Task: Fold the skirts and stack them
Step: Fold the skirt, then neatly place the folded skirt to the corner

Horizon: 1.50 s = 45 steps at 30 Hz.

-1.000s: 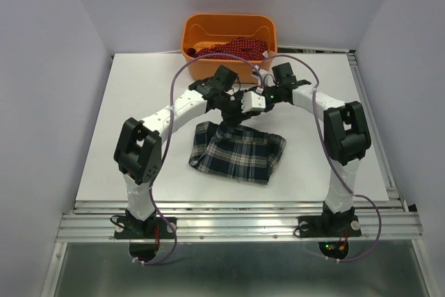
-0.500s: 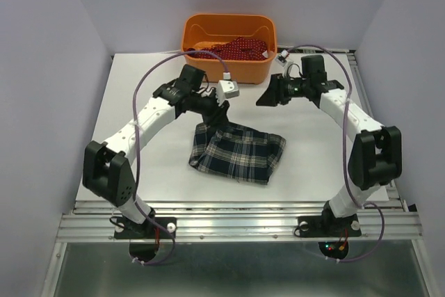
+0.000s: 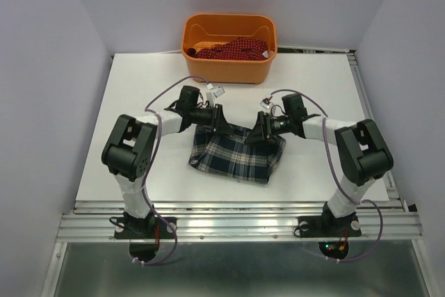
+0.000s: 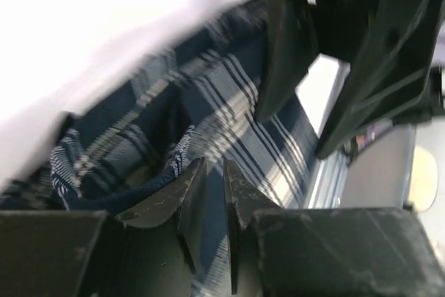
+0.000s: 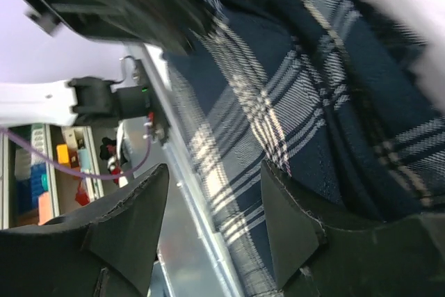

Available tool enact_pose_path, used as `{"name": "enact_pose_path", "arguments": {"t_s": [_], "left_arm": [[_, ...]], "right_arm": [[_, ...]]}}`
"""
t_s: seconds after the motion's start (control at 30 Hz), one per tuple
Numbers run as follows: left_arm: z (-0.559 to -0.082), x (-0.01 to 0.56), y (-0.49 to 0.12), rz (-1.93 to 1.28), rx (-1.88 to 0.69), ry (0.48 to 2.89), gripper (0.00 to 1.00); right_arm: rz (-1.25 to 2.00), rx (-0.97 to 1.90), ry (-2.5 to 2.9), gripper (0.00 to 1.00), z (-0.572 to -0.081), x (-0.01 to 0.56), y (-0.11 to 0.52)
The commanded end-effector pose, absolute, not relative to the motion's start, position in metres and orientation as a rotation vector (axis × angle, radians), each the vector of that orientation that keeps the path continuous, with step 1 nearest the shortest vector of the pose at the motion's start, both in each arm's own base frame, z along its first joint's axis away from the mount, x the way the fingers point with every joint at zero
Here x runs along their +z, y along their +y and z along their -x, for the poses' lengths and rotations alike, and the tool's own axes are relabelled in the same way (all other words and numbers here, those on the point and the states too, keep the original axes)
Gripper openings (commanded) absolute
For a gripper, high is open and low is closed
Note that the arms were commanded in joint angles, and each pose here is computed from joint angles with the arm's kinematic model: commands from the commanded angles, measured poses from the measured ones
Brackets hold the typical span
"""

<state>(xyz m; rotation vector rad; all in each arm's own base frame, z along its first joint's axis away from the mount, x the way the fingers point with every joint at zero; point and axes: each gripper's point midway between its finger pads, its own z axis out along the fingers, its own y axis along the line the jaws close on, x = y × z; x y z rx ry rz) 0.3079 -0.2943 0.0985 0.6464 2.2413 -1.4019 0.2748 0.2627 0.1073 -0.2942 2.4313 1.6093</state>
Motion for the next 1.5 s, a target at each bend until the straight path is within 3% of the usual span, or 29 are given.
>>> {"name": "enact_pose_path", "arguments": {"t_s": [0.0, 0.17, 0.37, 0.47, 0.57, 0.7, 0.8, 0.9, 0.97, 1.03, 1.2, 1.47], "left_arm": [[-0.345, 0.099, -0.294, -0.415, -1.474, 2.195, 0.28], [-0.374, 0.059, -0.28, -0.227, -1.451, 2.243, 0.28], [-0.387, 0.073, -0.279, -0.231, -1.448, 2.19, 0.29], [-0.388, 0.122, -0.28, -0.377, -1.412, 2.055, 0.42], [-0.39, 0.176, -0.268, -0.508, -1.224, 1.938, 0.63], [-0.398, 0.238, -0.225, -0.493, -0.83, 1.885, 0.88], [-0.401, 0.264, -0.196, -0.428, -0.637, 1.865, 0.98], [-0.402, 0.291, -0.153, -0.265, -0.412, 1.846, 0.98], [-0.401, 0.302, -0.124, -0.167, -0.28, 1.846, 0.98], [-0.395, 0.298, -0.105, -0.12, -0.199, 1.881, 0.98], [-0.378, 0.286, -0.085, -0.073, -0.192, 1.906, 0.99], [-0.372, 0.28, -0.078, -0.063, -0.18, 1.902, 0.99]], "right_arm": [[0.375, 1.512, 2.346, 0.61, -0.308, 0.098, 0.267], [0.408, 1.387, 2.451, 0.61, -0.343, 0.061, 0.259], [0.522, 1.216, 2.436, 0.6, -0.385, 0.06, 0.249], [0.547, 1.129, 2.423, 0.6, -0.396, 0.074, 0.244], [0.512, 1.058, 2.351, 0.63, -0.409, 0.116, 0.242], [0.498, 0.904, 2.218, 0.79, -0.404, 0.186, 0.241], [0.496, 0.653, 2.177, 0.87, -0.399, 0.2, 0.238], [0.551, 0.528, 2.181, 0.91, -0.367, 0.198, 0.26], [0.532, 0.512, 2.224, 1.0, -0.341, 0.184, 0.278], [0.51, 0.448, 2.225, 1.0, -0.334, 0.175, 0.284], [0.463, 0.391, 2.309, 1.0, -0.317, 0.136, 0.295], [0.385, 0.143, 2.44, 0.97, -0.329, 0.059, 0.275]]}}
